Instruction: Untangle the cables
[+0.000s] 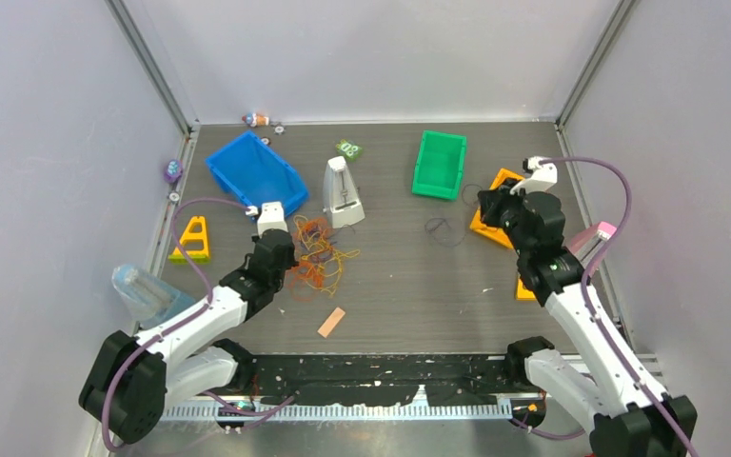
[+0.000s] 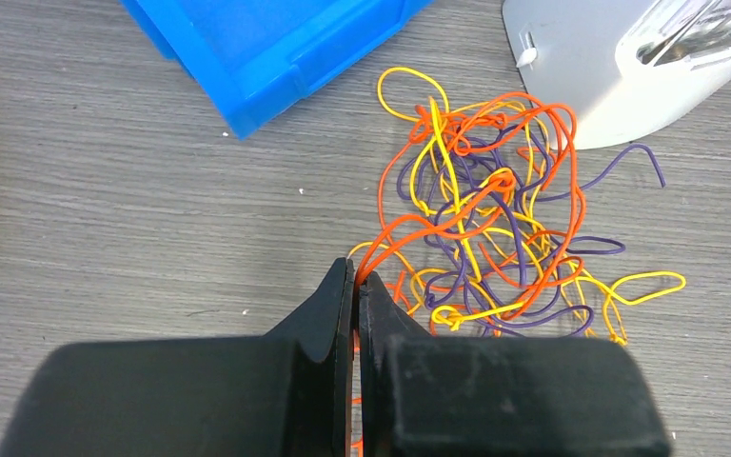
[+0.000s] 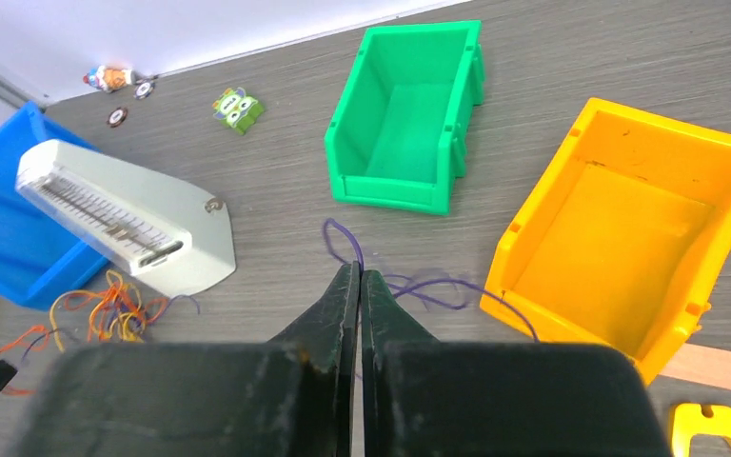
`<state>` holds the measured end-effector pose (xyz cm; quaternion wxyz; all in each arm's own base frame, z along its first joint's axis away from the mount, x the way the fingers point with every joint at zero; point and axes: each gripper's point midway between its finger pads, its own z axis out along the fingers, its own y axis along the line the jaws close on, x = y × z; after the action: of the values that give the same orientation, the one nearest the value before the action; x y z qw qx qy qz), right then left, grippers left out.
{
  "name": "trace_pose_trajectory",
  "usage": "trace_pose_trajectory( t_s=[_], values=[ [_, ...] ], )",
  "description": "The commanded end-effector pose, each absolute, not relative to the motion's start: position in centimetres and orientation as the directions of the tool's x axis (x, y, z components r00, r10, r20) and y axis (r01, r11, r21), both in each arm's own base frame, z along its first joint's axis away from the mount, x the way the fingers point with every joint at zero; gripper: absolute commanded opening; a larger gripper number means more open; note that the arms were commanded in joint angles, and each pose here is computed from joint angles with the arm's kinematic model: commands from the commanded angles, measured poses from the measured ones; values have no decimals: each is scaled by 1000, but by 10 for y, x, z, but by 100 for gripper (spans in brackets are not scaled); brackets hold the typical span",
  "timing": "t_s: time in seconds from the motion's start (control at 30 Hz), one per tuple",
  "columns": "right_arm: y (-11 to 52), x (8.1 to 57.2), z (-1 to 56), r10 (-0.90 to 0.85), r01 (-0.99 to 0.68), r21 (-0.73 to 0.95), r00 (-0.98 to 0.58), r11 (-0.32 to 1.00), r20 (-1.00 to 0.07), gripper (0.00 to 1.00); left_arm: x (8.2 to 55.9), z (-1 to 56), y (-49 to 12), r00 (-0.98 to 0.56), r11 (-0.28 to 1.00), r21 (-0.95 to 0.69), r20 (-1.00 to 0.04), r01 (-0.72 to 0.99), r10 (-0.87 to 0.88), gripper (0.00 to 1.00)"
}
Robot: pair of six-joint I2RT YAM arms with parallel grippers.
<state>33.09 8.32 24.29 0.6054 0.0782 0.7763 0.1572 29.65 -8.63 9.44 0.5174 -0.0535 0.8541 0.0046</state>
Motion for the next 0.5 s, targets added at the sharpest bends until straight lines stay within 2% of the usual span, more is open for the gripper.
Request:
trace_pose_trajectory(
  t_s=[0.0, 0.1, 0.2, 0.3, 0.47],
  values=[
    [88, 306, 251, 298, -109, 346, -312, 932, -902, 5, 305, 116, -84, -396, 987, -89, -908, -134, -136, 0],
    [105, 295, 256, 273, -201, 365, -373, 909, -887, 5, 305, 117, -84, -391, 987, -91, -910, -129, -135, 0],
    [106, 292, 262, 275, -207, 370, -376, 906, -885, 5, 305, 119, -88, -392, 990, -93, -911, -107, -128, 0],
    [102, 289, 242, 277, -159, 374, -431, 914, -859, 5, 306, 117, -94, -404, 993, -94, -907, -69, -114, 0],
    [76, 287, 182, 325, 44, 349, -488, 936, -810, 5, 308, 115, -105, -431, 995, -96, -898, -17, -94, 0]
  ],
)
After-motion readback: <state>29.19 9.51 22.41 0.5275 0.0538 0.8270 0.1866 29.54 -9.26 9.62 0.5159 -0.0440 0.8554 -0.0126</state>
